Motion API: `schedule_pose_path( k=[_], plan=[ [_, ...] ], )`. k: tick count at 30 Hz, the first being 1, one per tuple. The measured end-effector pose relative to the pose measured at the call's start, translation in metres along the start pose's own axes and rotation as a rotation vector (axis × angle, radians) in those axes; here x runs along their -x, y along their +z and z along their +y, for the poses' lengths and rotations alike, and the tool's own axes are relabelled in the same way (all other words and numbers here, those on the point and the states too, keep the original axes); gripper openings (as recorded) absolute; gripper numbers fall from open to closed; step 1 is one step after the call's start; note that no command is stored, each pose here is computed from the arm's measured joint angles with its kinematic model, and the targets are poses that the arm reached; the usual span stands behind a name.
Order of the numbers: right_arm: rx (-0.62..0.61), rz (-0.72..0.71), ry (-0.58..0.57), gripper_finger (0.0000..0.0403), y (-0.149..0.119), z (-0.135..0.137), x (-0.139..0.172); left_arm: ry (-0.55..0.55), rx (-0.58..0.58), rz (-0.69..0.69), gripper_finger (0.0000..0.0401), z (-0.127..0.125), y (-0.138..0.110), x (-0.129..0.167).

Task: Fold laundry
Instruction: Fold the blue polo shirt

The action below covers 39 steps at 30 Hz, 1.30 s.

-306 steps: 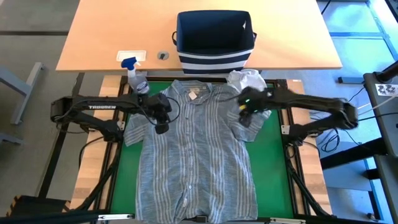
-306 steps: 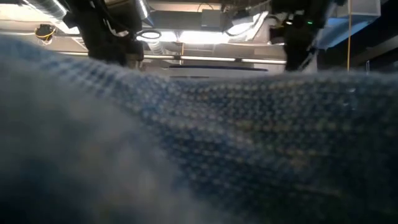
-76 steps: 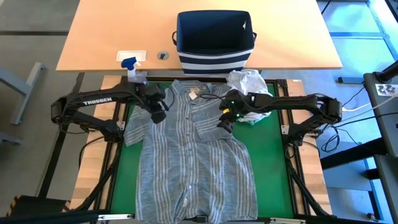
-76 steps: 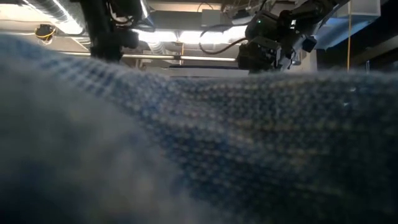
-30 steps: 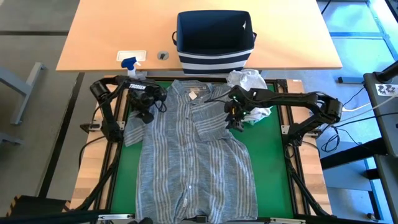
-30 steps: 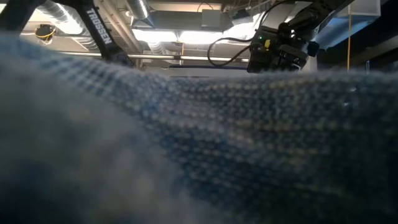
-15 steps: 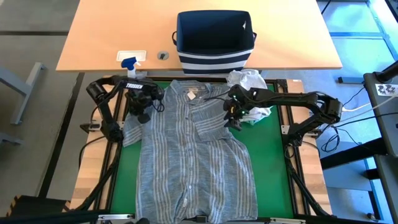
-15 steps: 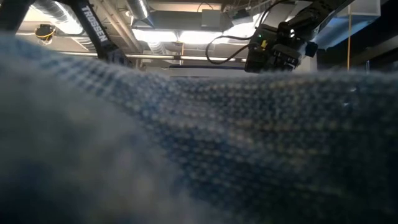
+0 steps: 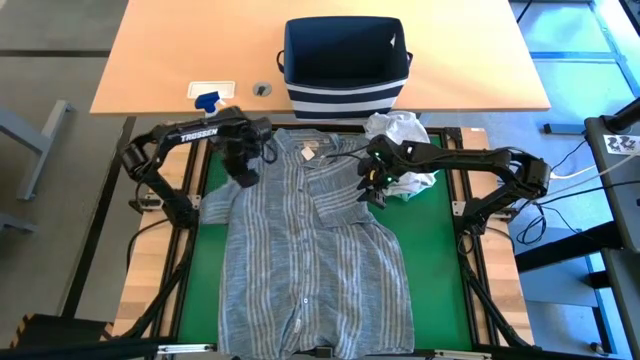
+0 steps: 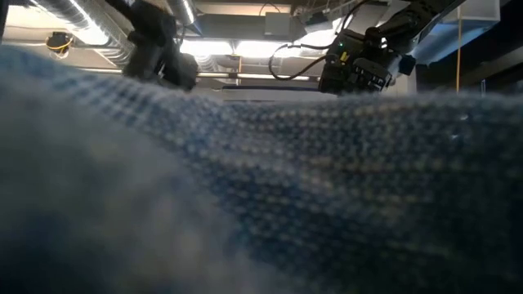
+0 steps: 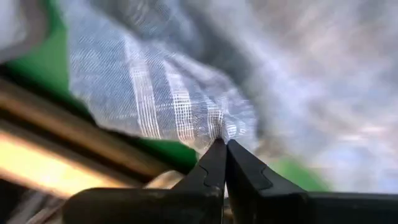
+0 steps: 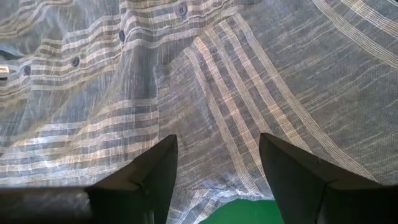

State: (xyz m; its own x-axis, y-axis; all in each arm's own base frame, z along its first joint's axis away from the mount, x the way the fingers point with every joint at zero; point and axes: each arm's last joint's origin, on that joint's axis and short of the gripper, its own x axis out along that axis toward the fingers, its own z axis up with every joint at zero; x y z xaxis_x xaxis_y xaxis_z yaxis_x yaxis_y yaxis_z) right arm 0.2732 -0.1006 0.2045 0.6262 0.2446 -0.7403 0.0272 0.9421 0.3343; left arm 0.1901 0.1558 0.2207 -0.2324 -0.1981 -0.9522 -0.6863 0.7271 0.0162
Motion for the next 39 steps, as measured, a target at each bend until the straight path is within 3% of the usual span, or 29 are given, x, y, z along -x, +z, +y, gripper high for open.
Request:
schedule_pose_path(
  k=[4,9,14,21,25,29,33,39],
  plan=[
    [-0.001,-0.001,0.000,0.0225,0.000,0.000,0.000,-0.189,-0.009,-0.132,0.0001,-0.013,0.009,0.025],
    [-0.001,-0.001,-0.001,0.0225,0.000,0.000,0.000,-0.302,-0.036,-0.366,0.0000,-0.034,0.030,0.038],
    [-0.003,0.003,-0.001,0.0225,0.000,0.000,0.000,-0.140,-0.043,-0.432,0.0022,-0.051,0.041,0.032],
    [0.008,-0.018,-0.016,0.0225,0.002,-0.001,0.000,-0.216,-0.019,-0.498,0.0105,-0.071,0.047,0.035],
    [0.007,-0.015,-0.036,0.0225,0.002,-0.001,0.000,-0.103,-0.090,-0.496,0.0125,-0.077,0.034,0.053],
    [-0.001,-0.016,-0.037,0.0225,0.002,-0.001,0.000,0.103,-0.065,-0.461,0.0134,-0.066,0.010,0.075],
    [-0.013,-0.022,-0.042,0.0225,0.002,-0.002,0.000,0.247,0.023,-0.367,0.0136,-0.047,0.002,0.067],
    [-0.055,-0.041,-0.062,0.0225,0.004,-0.002,0.000,0.206,0.090,-0.193,0.0136,-0.022,0.004,0.018]
  ],
)
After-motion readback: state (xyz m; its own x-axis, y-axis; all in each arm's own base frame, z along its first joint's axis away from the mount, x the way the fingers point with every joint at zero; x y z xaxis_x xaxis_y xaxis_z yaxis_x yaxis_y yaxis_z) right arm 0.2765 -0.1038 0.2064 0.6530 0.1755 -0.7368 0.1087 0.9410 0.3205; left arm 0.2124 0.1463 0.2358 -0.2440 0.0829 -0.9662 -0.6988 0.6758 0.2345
